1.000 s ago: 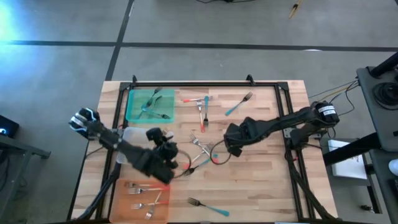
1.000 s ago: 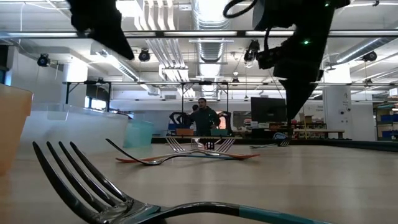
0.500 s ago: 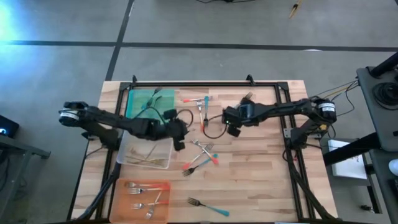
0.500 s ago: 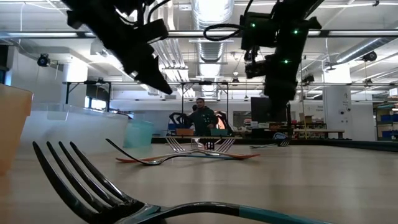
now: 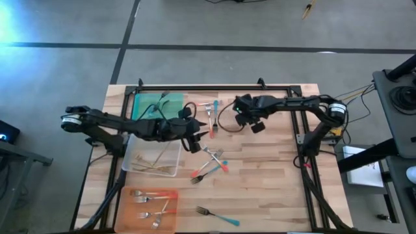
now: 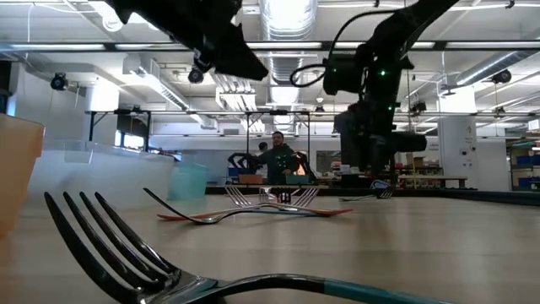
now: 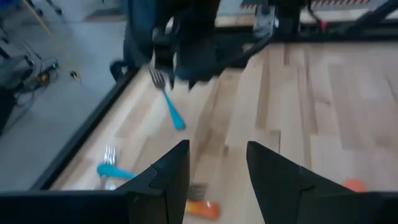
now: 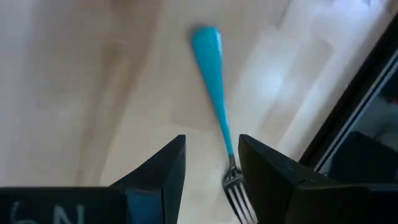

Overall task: Sort silverware by color (type)
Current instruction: Put the blue fork into the blue bin

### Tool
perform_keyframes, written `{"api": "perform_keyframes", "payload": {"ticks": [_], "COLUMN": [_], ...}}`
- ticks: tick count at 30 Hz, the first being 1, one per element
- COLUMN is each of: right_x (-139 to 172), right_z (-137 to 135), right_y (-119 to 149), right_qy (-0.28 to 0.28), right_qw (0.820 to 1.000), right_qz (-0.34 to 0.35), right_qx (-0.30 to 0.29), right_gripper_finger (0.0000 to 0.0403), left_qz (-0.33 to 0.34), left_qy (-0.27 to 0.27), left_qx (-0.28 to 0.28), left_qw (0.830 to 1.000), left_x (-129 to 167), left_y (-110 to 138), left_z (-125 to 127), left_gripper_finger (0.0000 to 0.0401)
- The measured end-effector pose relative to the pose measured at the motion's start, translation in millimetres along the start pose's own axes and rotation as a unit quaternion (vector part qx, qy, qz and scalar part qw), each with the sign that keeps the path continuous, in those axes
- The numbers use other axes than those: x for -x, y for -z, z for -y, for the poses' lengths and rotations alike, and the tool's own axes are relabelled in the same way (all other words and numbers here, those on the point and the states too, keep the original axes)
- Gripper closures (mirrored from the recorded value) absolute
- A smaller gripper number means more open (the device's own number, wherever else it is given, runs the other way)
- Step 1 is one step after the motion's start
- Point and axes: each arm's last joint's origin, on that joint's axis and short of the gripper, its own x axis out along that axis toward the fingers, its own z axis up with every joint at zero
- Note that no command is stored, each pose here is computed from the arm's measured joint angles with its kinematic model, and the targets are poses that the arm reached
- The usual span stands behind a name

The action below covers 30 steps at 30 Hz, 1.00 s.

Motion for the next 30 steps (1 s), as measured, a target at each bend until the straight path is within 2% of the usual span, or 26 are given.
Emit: {"api": "perform_keyframes", "payload": {"ticks": [9, 17, 21, 25, 30], "right_x": [-38.1, -58.9, -64.9, -70.1, -73.8], "right_z": [20.4, 33.8, 36.9, 39.1, 40.9], "right_y": [27.6, 39.9, 45.2, 50.1, 54.2], "right_qy": [-0.045, -0.035, -0.038, -0.049, -0.057], "right_qw": [0.999, 0.999, 0.998, 0.998, 0.998], "right_qz": [-0.024, -0.024, -0.026, -0.022, -0.008], "right_qx": [0.014, 0.022, 0.031, 0.016, -0.031], "right_gripper_finger": [0.0264, 0.0264, 0.0264, 0.0268, 0.0306], "left_qz": [0.041, 0.049, 0.044, 0.038, 0.034], "left_qy": [-0.011, -0.029, -0.048, -0.071, -0.096], "left_qx": [-0.034, -0.082, -0.078, -0.069, -0.057], "left_qw": [0.999, 0.995, 0.995, 0.994, 0.993], "left_x": [5.2, 4.8, 1.0, -2.7, -6.2], "left_y": [-30.5, -39.5, -39.0, -38.2, -37.3], "left_z": [-2.7, -11.2, -23.7, -38.7, -56.2], "left_gripper_finger": [0.0259, 0.0259, 0.0259, 0.0259, 0.0259]}}
